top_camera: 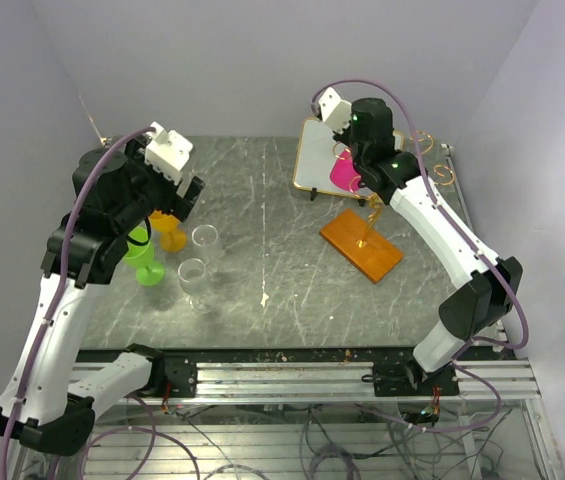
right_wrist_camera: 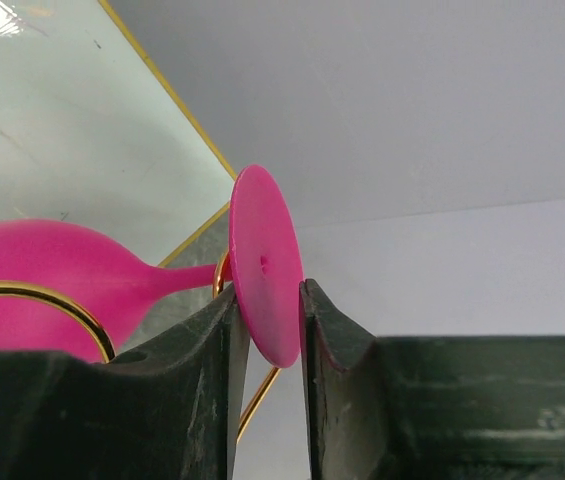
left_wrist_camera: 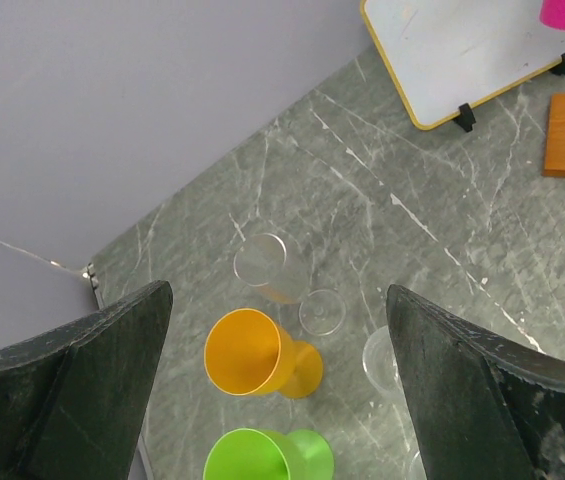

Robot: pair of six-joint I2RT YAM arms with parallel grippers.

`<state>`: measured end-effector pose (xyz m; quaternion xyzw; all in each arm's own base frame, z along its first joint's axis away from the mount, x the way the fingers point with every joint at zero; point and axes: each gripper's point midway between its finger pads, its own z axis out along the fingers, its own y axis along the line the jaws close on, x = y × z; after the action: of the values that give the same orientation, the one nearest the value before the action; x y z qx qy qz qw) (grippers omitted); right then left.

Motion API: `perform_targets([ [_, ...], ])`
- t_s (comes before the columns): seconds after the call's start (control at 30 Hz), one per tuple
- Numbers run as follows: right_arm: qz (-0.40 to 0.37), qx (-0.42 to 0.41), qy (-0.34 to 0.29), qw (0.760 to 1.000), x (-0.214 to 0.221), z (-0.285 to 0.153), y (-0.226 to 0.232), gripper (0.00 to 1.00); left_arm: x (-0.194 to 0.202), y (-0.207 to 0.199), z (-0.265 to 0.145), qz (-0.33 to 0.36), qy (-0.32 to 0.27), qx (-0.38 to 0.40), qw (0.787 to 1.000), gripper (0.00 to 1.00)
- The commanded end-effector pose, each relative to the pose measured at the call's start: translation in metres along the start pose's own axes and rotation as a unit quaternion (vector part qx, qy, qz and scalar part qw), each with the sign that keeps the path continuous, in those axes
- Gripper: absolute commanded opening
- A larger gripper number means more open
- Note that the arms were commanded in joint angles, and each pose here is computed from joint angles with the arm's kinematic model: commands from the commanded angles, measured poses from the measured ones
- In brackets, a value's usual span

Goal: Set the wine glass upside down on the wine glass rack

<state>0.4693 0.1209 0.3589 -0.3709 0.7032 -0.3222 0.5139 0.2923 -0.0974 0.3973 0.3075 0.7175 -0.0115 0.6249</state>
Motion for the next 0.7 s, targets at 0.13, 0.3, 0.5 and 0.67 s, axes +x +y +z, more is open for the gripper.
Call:
perform_targets([
  [0.13,0.015,-0.029,0.001,0.999,0.003,-0.01,0.007,0.3,0.011,0.007,0.006,-0.018,0.026,-0.019,0.999,0.99],
  [0.3,0.025,-0.034,-0.004,0.999,0.0,-0.013,0.007,0.32,0.015,0.008,0.008,-0.012,0.029,-0.023,0.999,0.99],
  [0.5,0.037,-0.04,-0.011,0.998,-0.004,-0.016,0.007,0.33,0.024,0.006,0.011,-0.009,0.041,-0.024,0.999,0.99],
  [0.67,0.047,-0.051,-0.017,0.997,-0.007,-0.016,0.01,0.33,0.031,0.006,0.011,-0.004,0.048,-0.027,0.998,1.0],
])
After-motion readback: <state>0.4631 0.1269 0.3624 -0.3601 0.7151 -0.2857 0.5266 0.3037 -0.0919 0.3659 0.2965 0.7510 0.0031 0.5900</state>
